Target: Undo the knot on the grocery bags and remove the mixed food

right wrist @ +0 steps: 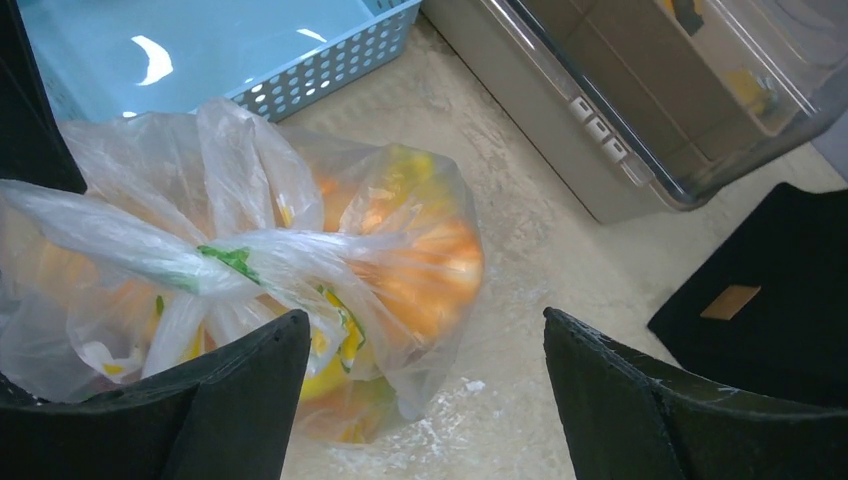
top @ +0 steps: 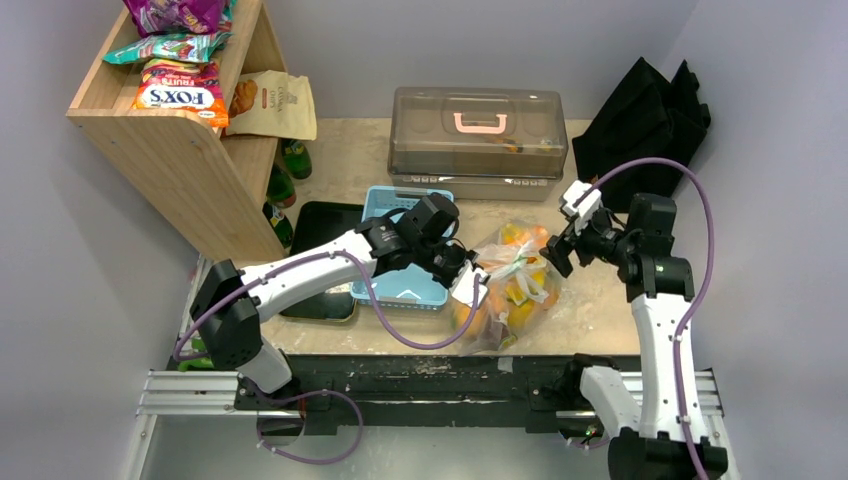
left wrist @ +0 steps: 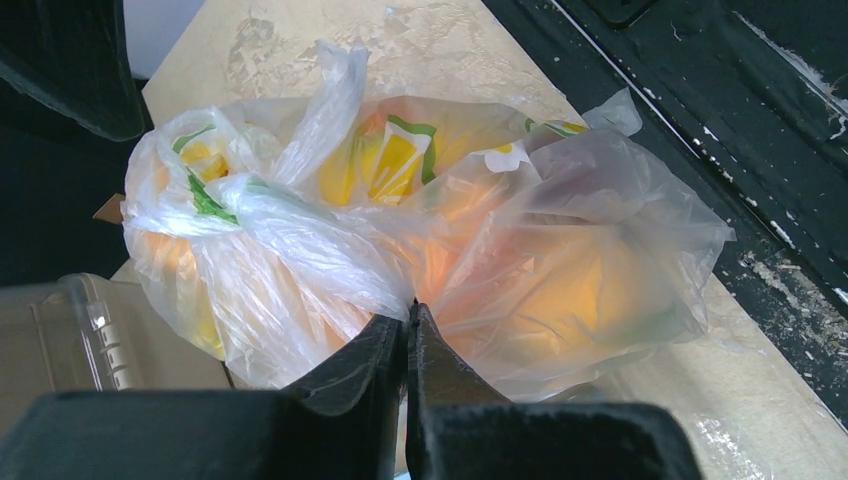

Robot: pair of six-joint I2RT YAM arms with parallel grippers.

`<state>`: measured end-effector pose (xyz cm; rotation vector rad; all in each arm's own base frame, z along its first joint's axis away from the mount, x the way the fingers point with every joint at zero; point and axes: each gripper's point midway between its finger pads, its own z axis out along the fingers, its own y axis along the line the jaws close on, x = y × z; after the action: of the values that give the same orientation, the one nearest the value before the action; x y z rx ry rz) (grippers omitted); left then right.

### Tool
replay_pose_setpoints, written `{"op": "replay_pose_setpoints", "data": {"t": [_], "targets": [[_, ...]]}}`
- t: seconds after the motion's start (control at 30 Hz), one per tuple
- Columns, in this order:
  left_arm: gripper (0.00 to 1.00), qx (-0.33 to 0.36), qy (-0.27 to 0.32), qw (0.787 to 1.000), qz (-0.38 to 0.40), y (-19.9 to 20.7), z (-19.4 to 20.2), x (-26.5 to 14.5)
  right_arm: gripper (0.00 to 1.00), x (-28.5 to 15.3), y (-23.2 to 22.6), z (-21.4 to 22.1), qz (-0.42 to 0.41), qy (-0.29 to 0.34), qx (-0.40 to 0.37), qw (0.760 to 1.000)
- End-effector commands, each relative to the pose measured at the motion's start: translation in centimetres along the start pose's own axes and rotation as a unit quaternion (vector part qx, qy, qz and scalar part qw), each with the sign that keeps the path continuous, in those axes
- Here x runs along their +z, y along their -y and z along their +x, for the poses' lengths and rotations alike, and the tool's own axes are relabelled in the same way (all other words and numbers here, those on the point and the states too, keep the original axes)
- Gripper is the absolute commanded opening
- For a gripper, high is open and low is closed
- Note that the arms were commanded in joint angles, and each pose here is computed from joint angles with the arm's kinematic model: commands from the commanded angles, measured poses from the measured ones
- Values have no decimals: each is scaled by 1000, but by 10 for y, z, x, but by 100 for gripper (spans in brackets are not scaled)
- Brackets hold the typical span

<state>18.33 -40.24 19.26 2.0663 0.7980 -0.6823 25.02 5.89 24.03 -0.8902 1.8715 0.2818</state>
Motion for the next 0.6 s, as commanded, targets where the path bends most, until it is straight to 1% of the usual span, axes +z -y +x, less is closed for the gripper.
{"op": "replay_pose_setpoints", "data": {"t": [0.0, 0.1, 0.23, 0.33, 0.43, 0.5, 0.57], "targets": [[4, 25, 31, 999, 6, -8, -18, -4, 84, 6, -10, -5, -62, 9, -100, 993], [4, 27, 30, 999, 8, -9, -18, -4, 84, 11, -19, 2, -102, -1, -145, 984], [4, 30, 30, 999, 7, -12, -19, -2, 84, 18, -29, 8, -137, -7, -176, 975], [4, 31, 31, 999, 7, -14, -19, -1, 82, 28, -29, 6, -135, -3, -190, 972], [4, 37, 32, 999, 12, -13, -20, -1, 81, 43, -30, -6, -124, 16, -203, 971], [4, 43, 31, 999, 13, -13, -20, -1, 80, 49, -33, -7, -135, 16, -214, 967], [4, 44, 29, 999, 13, -13, -19, -1, 75, 53, -34, -2, -151, 3, -223, 963]]}}
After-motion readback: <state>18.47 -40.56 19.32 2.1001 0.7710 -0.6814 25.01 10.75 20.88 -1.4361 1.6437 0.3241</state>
